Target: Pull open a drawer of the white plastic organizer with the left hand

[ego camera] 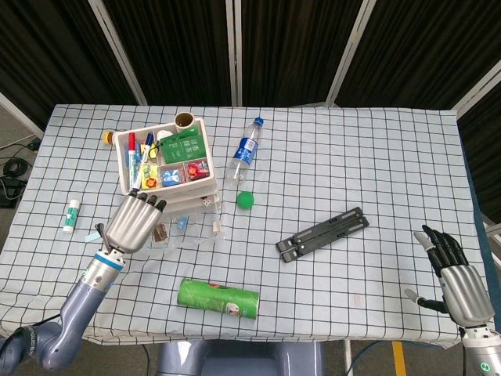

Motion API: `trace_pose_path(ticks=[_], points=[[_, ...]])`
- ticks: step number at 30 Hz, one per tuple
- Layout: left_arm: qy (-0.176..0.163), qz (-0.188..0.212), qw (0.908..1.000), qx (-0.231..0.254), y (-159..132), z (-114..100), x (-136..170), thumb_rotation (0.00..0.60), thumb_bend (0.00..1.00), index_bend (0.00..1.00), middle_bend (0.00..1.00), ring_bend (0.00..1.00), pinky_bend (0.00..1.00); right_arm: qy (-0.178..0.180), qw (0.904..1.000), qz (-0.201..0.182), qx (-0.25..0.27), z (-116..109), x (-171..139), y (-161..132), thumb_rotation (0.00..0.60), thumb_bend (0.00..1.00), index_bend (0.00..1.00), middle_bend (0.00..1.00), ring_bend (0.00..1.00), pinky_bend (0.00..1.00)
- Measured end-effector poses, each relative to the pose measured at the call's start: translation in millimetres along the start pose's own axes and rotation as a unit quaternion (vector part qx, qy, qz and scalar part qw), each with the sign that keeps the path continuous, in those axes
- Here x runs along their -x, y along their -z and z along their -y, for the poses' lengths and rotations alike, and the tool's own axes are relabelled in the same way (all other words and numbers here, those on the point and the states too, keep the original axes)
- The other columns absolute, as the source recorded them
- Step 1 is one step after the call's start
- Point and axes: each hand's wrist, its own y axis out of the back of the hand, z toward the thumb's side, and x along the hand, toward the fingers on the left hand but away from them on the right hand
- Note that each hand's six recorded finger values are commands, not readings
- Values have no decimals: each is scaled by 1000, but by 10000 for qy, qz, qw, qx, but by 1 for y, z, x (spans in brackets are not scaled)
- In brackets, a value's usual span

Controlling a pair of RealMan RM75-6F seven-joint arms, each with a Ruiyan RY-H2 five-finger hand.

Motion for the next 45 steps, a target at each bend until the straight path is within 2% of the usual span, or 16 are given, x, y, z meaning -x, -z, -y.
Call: trace_pose_path(ticks=[3,6,13,19,23,28,31,40,45], points=[[141,63,9999,-66,-3,9,-6,600,90,529,629,615,679,-10,10000,9,3,0,0,1,600,13,0,0,0,0],[206,93,9996,-155,-5,13,-9,600,120,538,704,666,706,-17,10000,13,0,1,1,1,600,13,0,0,0,0],[158,95,9998,-79,-13,13,-14,600,125,575,907,830,793,-41,10000,14,-7,2,1,1,600,13,0,0,0,0],[96,152,9998,-33,-18,12,-17,600,124,623,992,898,842,-22,10000,12,7,1,1,1,600,14,0,0,0,0],[82,203,9997,-82,-22,13,-20,600,153,624,1000,928,863,-11,10000,4,22,1,1,1,600,13,0,0,0,0],[103,278,9992,-251,-29,17,-24,600,227,540,1000,949,876,3,10000,1,43,-1,1,1,600,14,0,0,0,0],[127,336,9986,-399,-32,18,-26,600,267,535,1000,964,884,16,10000,-4,60,-2,1,1,600,14,0,0,0,0],[185,465,9973,-543,-42,20,-33,600,274,532,1000,977,889,21,10000,-9,74,-3,0,2,600,14,0,0,0,0],[307,528,9965,-575,-44,25,-34,600,289,475,1000,977,889,32,10000,0,88,-4,1,3,600,14,0,0,0,0]])
